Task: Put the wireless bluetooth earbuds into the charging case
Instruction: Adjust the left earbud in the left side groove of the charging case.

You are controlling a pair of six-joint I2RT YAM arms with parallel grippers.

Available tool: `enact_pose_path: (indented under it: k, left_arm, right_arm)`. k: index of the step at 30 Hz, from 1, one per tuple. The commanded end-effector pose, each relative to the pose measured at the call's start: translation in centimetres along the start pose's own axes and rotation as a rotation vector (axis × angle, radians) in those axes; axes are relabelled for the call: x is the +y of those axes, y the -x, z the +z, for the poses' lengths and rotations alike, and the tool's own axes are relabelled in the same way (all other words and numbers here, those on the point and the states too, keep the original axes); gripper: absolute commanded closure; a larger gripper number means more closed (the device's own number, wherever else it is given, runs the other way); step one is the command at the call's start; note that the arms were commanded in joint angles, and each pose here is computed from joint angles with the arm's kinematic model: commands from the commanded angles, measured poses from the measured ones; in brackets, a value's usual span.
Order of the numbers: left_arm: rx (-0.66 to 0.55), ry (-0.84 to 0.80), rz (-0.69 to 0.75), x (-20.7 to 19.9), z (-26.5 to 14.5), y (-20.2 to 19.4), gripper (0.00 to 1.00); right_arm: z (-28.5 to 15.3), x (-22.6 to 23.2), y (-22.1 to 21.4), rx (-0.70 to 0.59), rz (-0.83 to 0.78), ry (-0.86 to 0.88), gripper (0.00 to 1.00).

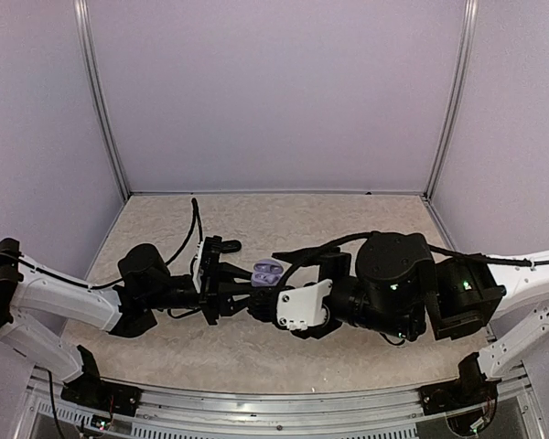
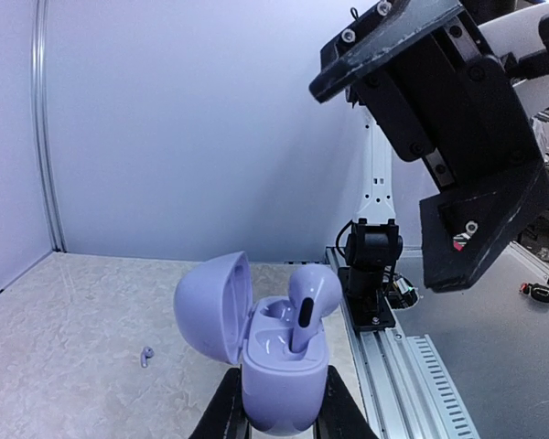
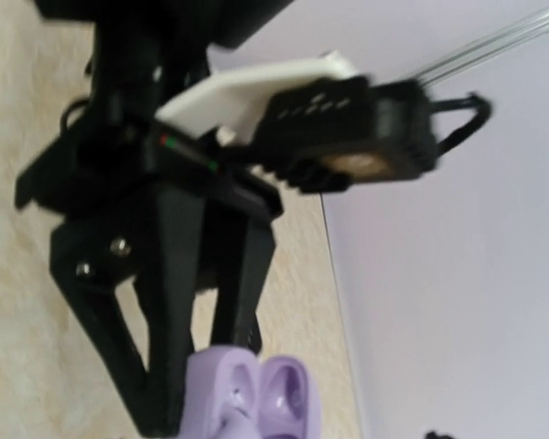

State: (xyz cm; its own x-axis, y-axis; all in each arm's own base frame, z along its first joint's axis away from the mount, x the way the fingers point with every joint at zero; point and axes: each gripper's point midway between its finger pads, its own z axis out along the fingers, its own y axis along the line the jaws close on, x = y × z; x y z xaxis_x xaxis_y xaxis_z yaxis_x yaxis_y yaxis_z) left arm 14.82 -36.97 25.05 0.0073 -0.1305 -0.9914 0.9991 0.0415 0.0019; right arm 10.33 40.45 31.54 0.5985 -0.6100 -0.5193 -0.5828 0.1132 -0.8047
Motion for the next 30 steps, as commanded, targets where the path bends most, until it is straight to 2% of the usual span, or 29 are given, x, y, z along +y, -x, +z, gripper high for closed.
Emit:
enact_pose_path:
  k: [1, 6, 12, 30]
  left_arm:
    - [-0.029, -0.013, 0.014, 0.0, 0.0, 0.8, 1.0]
    - [-0.04, -0.021, 0.026, -0.2, 0.0, 1.2, 1.0]
    - [-0.048, -0.038, 0.022, -0.5, 0.1, 1.3, 1.0]
    - [-0.05, -0.048, 0.02, -0.5, 0.3, 1.3, 1.0]
  right_arm:
    - [-2.1, -1.8, 1.7, -0.109, 0.155, -0.018, 0.32]
    - [-3.3, -4.2, 0.5, -0.162, 0.359, -0.011, 0.46]
    - [-3.0, -4.1, -1.0, -0.151, 0.494, 0.036, 0.48]
    - [0.0, -2.3, -3.6, -0.069, 0.557, 0.101, 0.48]
